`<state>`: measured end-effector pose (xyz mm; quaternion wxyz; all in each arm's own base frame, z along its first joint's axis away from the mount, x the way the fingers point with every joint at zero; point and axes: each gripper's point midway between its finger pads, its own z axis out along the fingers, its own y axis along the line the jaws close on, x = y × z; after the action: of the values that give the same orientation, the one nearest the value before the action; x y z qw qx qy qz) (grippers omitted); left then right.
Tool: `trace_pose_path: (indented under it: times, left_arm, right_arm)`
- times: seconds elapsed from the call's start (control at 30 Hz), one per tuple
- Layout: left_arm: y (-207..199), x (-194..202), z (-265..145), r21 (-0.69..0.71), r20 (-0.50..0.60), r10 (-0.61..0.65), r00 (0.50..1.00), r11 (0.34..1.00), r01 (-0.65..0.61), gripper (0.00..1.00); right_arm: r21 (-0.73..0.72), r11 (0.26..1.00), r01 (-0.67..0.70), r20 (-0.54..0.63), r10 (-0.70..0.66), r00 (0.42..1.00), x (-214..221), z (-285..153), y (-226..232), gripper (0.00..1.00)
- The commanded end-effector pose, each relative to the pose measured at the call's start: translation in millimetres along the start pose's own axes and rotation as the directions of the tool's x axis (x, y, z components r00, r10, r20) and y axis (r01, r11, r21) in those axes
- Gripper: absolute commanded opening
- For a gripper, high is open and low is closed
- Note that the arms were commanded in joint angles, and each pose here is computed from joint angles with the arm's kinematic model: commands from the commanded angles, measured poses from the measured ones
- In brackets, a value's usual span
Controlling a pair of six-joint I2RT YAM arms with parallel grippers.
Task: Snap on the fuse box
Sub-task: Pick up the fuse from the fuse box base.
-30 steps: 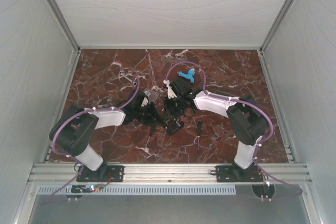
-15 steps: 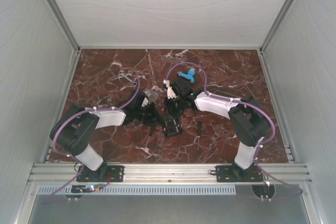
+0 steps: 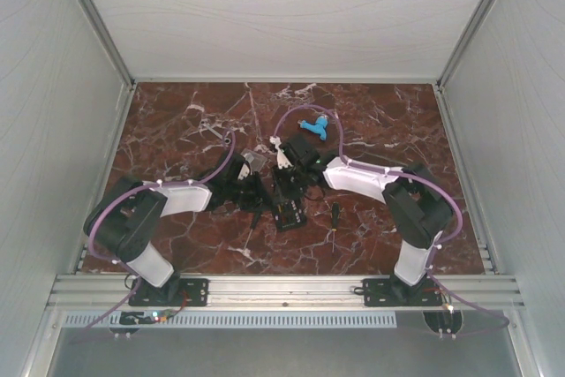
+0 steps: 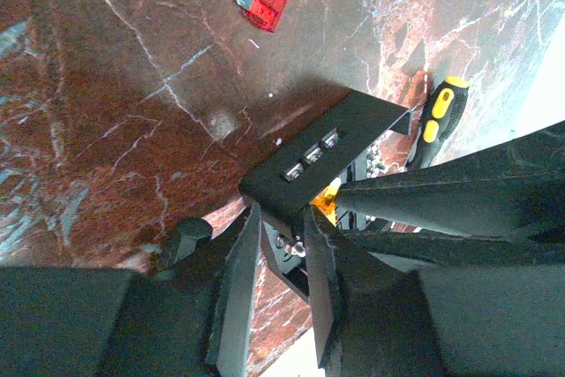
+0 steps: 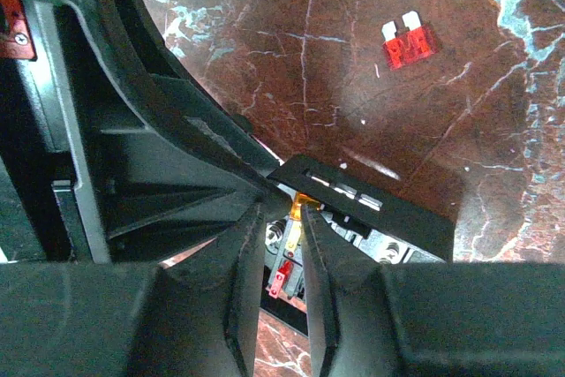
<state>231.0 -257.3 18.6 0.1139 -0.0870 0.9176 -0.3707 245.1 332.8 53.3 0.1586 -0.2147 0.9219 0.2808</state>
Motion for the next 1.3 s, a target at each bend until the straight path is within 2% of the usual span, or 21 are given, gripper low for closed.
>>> trace_pose_path:
  times: [0.0, 0.2, 0.43, 0.73, 0.9, 1.1, 1.27]
  left_arm:
    - [-16, -9, -1, 0.047, 0.024, 0.018, 1.0, 0.999, -0.019, 0.27]
    - [-14, -5, -11, 0.044, 0.037, 0.008, 0.999, 0.999, -0.009, 0.3]
    - [0, -1, -35, 0.024, 0.085, -0.028, 0.996, 0.999, 0.026, 0.37]
    - [23, -5, -61, 0.04, 0.154, -0.108, 0.982, 0.994, 0.103, 0.56]
    - [34, -6, -70, 0.078, 0.168, -0.164, 0.972, 0.985, 0.153, 0.69]
    - [42, -5, -75, 0.105, 0.171, -0.199, 0.965, 0.977, 0.183, 0.79]
    - [44, -4, -78, 0.102, 0.188, -0.197, 0.962, 0.978, 0.18, 0.88]
  right_arm:
    - [0.042, 0.996, 0.074, 0.034, -0.076, 0.997, -10, -7, 5, 0.2]
    - [0.064, 0.987, 0.149, 0.042, -0.152, 0.988, -14, -12, 6, 0.21]
    - [0.005, 0.938, 0.346, 0.083, -0.345, 0.935, -22, -30, 21, 0.21]
    - [0.061, 0.811, 0.582, 0.108, -0.585, 0.804, -26, -38, 26, 0.23]
    - [0.119, 0.665, 0.737, 0.062, -0.746, 0.663, -14, -30, 29, 0.22]
    - [0.159, 0.569, 0.807, -0.024, -0.815, 0.579, -8, -16, 27, 0.2]
    - [0.184, 0.509, 0.841, -0.107, -0.84, 0.532, -6, -6, 24, 0.19]
